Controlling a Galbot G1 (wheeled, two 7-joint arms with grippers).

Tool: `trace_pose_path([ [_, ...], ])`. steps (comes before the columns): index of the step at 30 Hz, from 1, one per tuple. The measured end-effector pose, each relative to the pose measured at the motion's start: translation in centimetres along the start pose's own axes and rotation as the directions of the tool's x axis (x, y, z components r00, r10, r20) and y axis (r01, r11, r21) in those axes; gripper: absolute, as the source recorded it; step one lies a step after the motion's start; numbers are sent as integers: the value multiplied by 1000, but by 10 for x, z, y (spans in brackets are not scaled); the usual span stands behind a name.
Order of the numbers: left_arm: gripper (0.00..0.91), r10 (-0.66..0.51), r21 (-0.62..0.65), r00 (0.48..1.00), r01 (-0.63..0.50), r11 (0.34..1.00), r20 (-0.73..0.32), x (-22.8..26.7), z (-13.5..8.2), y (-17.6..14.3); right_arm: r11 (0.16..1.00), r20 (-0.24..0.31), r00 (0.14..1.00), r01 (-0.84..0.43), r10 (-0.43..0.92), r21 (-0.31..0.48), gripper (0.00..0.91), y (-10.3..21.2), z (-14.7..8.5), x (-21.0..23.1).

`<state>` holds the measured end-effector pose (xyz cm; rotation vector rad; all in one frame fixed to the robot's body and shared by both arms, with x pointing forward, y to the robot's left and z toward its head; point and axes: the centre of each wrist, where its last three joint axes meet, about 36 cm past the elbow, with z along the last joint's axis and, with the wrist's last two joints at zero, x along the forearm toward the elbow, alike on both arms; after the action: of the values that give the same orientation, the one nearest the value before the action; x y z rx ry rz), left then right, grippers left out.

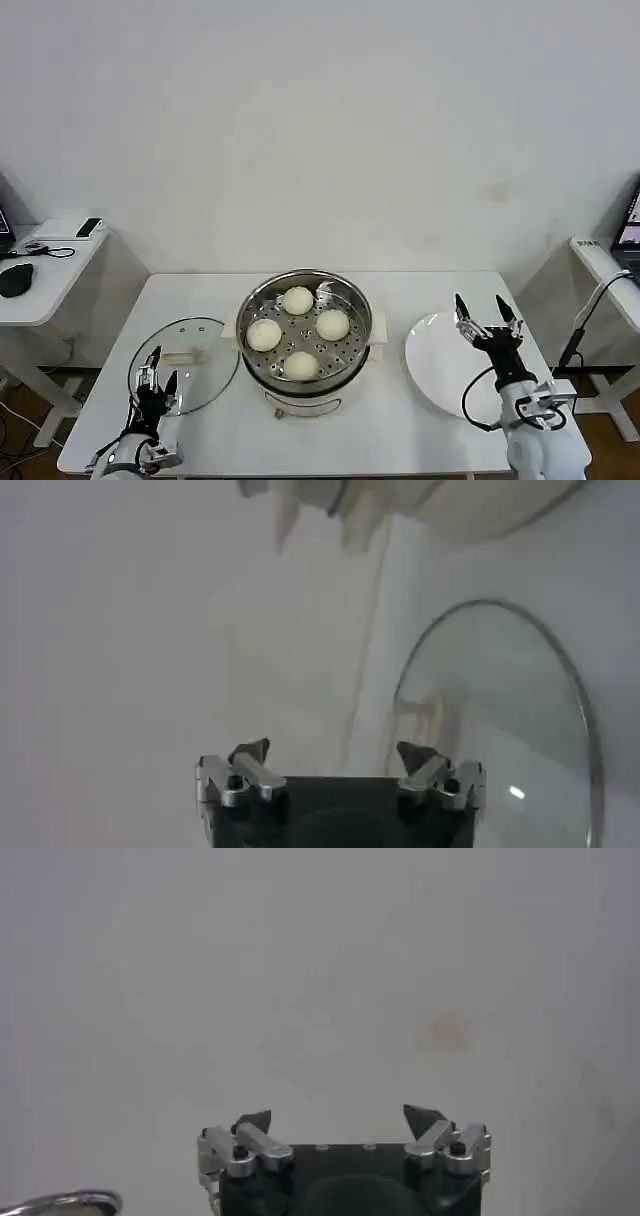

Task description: Take steamed baozi put them in steamer then cover it.

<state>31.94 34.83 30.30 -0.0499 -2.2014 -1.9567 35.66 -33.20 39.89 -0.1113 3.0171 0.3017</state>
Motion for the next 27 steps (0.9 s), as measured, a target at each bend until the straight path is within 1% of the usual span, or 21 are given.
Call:
trace_pose_path([
  [27, 907, 2, -44, 1000, -2, 999, -1, -59, 5, 1, 997, 6, 997, -79, 79, -1, 907, -11, 6, 19],
])
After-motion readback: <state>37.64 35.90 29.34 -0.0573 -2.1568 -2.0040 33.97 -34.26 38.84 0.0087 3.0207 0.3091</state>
